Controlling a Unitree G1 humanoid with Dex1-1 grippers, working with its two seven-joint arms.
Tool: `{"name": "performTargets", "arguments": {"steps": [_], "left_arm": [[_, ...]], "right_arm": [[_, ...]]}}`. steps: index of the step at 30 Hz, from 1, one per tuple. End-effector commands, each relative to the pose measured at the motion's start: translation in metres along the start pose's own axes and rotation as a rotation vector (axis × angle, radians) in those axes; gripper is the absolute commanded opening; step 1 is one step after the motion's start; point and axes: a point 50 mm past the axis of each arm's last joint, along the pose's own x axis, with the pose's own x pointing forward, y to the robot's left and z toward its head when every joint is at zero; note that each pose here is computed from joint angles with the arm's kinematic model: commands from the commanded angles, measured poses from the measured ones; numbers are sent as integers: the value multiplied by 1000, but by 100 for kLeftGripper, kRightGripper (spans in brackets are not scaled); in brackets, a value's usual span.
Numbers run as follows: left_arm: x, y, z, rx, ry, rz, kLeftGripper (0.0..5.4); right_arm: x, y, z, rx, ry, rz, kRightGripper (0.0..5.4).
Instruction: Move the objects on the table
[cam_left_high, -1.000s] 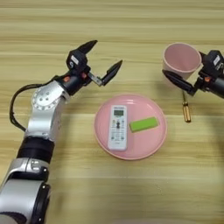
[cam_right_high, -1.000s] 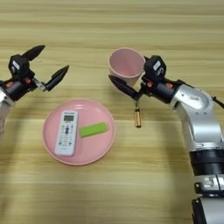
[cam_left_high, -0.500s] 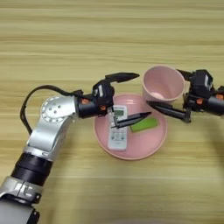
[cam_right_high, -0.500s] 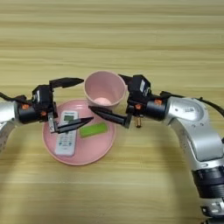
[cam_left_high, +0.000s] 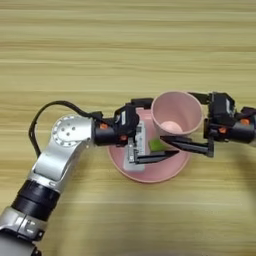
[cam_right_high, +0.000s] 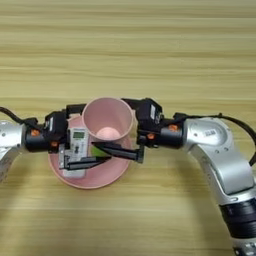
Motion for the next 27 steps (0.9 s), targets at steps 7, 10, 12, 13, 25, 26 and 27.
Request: {"name": "performTargets", "arguments": {"steps": [7,10,12,13,25,26,27], "left_arm": [[2,-4,2,-6,-13,-29,458],[2,-4,2,-4,-13,-27,435],[2,-3,3,-3,-13,-27,420],[2,-3,3,-2,-12,-26,415],[2,-2,3,8,-6,-18,406],[2,-2,2,9,-6,-18,406],[3,-2,2,9,-4,-17,406]], "right_arm": [[2,2,1,7,0,18,443],[2,2,1,8,1,18,443],[2,2,1,9,1,18,443],[2,2,1,10,1,19,443],[4,1,1,9,-3,20,435],[4,1,1,9,-3,20,435],[3,1,1,9,-3,20,435]]}}
